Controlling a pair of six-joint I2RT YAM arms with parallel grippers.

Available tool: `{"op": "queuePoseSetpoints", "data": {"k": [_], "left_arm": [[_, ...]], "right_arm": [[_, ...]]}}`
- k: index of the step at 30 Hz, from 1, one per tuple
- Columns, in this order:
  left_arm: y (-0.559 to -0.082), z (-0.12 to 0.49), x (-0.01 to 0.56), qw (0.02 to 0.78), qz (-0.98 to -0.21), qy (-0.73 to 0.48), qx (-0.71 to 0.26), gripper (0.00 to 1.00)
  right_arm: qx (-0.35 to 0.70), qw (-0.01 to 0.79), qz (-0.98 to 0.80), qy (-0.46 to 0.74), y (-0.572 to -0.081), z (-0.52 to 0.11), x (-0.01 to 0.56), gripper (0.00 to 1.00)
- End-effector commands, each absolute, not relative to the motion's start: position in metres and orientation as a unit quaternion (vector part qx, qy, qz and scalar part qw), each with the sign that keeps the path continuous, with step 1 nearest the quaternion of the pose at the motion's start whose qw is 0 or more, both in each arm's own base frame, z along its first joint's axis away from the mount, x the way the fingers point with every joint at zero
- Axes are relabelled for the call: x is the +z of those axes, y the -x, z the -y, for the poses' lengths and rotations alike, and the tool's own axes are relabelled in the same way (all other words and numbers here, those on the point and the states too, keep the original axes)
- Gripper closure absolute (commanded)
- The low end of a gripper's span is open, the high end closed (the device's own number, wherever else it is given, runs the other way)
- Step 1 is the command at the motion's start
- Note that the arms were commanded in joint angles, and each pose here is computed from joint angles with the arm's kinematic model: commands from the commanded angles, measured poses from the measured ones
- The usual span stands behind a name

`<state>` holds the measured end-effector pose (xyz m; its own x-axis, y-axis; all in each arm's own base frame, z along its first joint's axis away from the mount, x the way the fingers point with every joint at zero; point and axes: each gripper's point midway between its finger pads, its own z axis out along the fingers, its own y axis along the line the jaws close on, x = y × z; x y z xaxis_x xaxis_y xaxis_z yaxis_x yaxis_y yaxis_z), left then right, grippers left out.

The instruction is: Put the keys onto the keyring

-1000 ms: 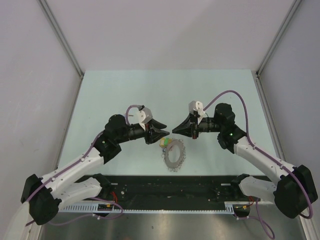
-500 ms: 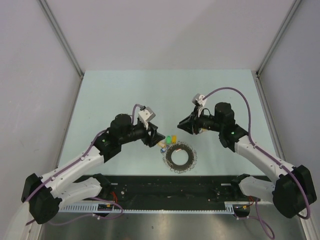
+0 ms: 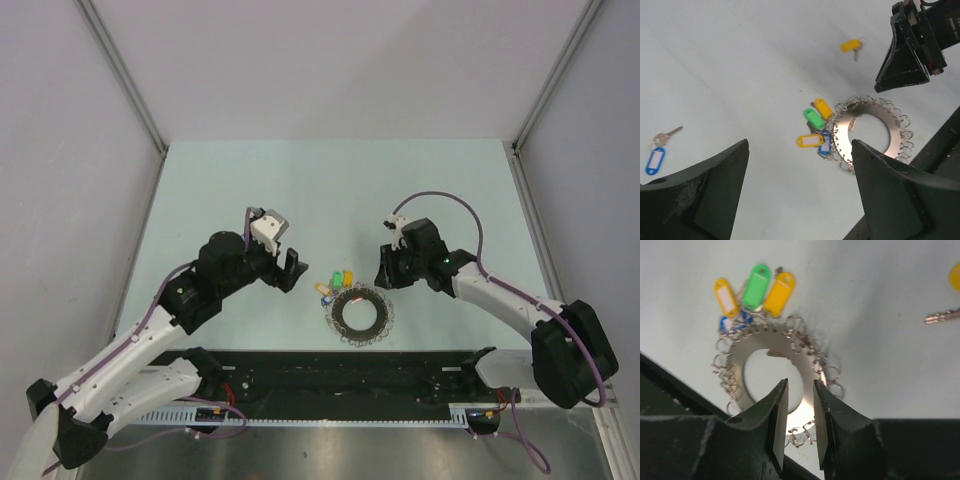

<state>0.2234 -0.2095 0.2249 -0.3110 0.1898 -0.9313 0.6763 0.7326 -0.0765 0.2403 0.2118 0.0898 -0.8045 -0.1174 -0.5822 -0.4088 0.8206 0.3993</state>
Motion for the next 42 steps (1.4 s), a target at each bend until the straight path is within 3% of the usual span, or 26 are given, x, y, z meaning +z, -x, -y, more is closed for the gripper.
{"op": "queuePoseSetpoints", "data": {"k": [1, 11, 42], "left_arm": [[-0.229, 0.187, 0.238, 0.544, -0.774, -0.271, -0.181, 0.11], [-0.236, 0.173, 0.214, 0.545, -0.775, -0.287, -0.139, 0.1], [-0.244, 0.165, 0.202, 0.537, -0.788, -0.263, -0.148, 0.09]], "right_arm": [[0.184, 0.271, -0.939, 0.104, -0.253, -0.202, 0.081, 0.7], [0.13, 0.247, -0.952, 0.126, -0.256, -0.231, 0.064, 0.8], [0.064, 0.256, -0.957, 0.123, -0.253, -0.231, 0.055, 0.75]]}}
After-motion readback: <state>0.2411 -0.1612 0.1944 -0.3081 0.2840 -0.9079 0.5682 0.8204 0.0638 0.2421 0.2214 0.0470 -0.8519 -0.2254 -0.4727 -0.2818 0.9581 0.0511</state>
